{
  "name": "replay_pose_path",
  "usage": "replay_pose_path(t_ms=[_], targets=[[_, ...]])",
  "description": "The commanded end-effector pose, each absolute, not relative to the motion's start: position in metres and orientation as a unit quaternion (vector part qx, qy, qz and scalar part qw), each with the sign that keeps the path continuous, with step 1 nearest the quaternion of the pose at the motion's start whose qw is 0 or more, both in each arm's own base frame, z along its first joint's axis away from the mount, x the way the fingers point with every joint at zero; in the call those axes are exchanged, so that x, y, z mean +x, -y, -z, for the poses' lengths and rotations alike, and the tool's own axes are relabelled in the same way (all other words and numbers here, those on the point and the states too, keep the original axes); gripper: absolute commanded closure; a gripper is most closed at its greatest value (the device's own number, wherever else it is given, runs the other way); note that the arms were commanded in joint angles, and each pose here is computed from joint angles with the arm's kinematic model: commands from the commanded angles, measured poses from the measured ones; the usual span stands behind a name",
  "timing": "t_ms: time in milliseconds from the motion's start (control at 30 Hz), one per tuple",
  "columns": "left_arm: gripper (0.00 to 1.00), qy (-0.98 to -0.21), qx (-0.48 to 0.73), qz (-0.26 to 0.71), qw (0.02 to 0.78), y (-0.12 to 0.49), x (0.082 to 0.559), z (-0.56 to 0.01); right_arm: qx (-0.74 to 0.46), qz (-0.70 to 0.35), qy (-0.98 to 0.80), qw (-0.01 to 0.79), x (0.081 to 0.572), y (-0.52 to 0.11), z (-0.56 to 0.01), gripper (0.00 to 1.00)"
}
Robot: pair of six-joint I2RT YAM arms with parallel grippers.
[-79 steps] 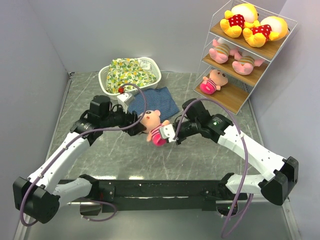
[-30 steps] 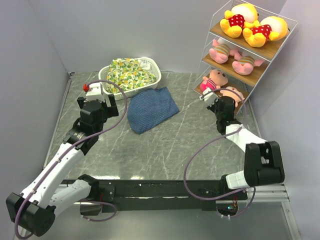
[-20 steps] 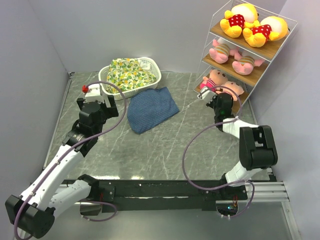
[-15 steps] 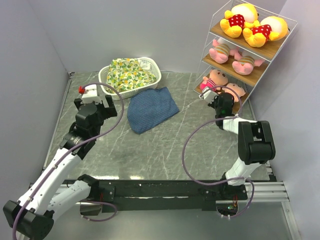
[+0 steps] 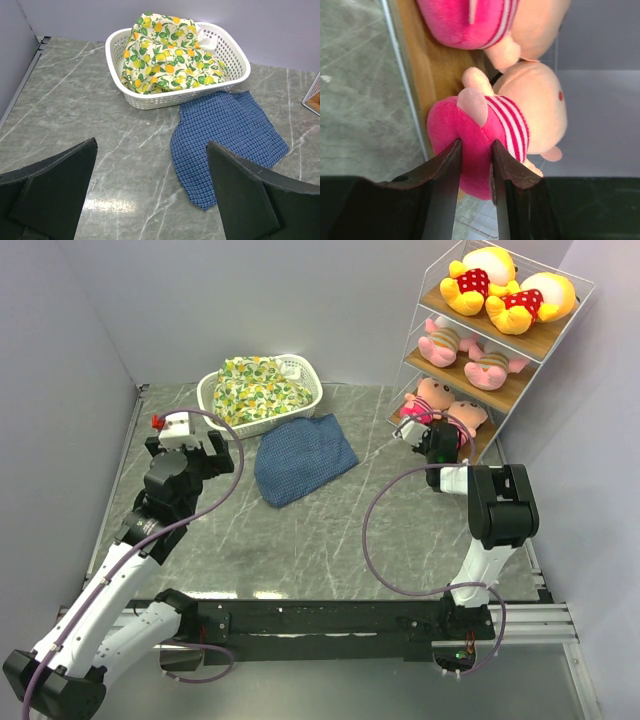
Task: Place and organize the stuffed toys onto the shelf
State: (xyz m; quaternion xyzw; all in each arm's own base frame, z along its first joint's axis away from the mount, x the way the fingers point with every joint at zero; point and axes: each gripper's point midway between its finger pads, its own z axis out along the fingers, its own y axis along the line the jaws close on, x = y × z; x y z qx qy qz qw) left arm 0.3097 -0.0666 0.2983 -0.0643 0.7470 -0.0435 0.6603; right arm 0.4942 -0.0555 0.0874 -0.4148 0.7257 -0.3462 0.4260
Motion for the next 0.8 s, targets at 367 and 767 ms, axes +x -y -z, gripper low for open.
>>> replay_pose_path(t_ms=[367, 767], targets=[[0.03, -0.734, -0.064, 0.07, 0.672, 0.075, 0.31, -0.307, -0.381, 0.435, -0.674, 0.46, 0.527, 0.075, -0.139, 0.58], [0.04, -0.73, -0.065, 0.066, 0.677, 0.072, 0.309, -0.309, -0.377, 0.4, -0.678, 0.488, 0.514, 0.055, -0.157, 0.4]])
